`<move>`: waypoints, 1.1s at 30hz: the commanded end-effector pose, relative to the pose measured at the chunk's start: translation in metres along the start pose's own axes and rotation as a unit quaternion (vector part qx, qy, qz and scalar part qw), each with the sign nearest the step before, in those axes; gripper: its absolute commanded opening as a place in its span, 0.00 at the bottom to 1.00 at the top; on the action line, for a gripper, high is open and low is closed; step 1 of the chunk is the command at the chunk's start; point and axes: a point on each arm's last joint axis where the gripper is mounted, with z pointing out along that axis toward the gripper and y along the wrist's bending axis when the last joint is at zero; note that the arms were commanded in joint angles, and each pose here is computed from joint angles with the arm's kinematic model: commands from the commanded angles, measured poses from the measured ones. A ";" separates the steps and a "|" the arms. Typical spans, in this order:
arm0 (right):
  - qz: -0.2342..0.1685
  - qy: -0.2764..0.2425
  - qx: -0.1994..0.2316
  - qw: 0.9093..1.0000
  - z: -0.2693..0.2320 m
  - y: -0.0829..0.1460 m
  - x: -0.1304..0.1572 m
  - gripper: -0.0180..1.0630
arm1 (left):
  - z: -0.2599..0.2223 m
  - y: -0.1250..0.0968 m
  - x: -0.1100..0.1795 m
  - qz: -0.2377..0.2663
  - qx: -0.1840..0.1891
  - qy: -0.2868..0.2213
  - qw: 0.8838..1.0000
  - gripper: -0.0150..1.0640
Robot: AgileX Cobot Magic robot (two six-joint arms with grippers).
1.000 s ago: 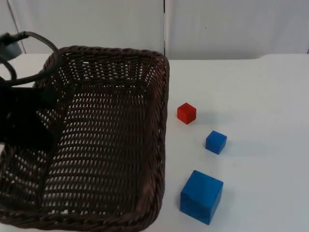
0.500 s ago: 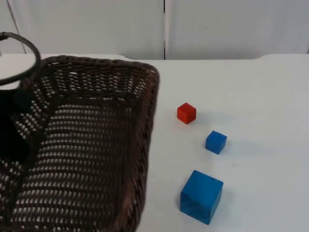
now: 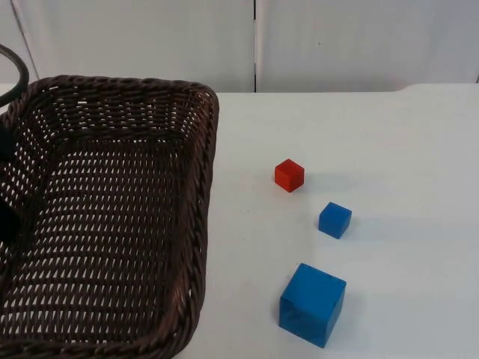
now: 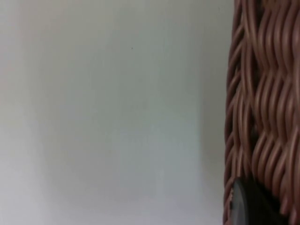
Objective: Pick up the basket with the left hand and place the largest block into the basket with the right hand.
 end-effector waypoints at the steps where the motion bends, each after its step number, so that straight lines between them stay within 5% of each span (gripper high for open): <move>1: -0.003 -0.001 0.004 1.000 0.000 0.000 0.001 0.99 | -0.004 -0.003 -0.001 -0.007 0.012 -0.010 1.000 0.01; 16: -0.002 0.004 0.003 1.000 0.002 0.000 -0.001 0.99 | -0.004 -0.005 -0.002 -0.015 0.020 -0.013 1.000 0.01; 33: 0.006 0.034 -0.001 0.999 0.049 -0.009 -0.079 0.99 | -0.004 -0.008 -0.001 -0.023 0.038 -0.009 0.999 0.01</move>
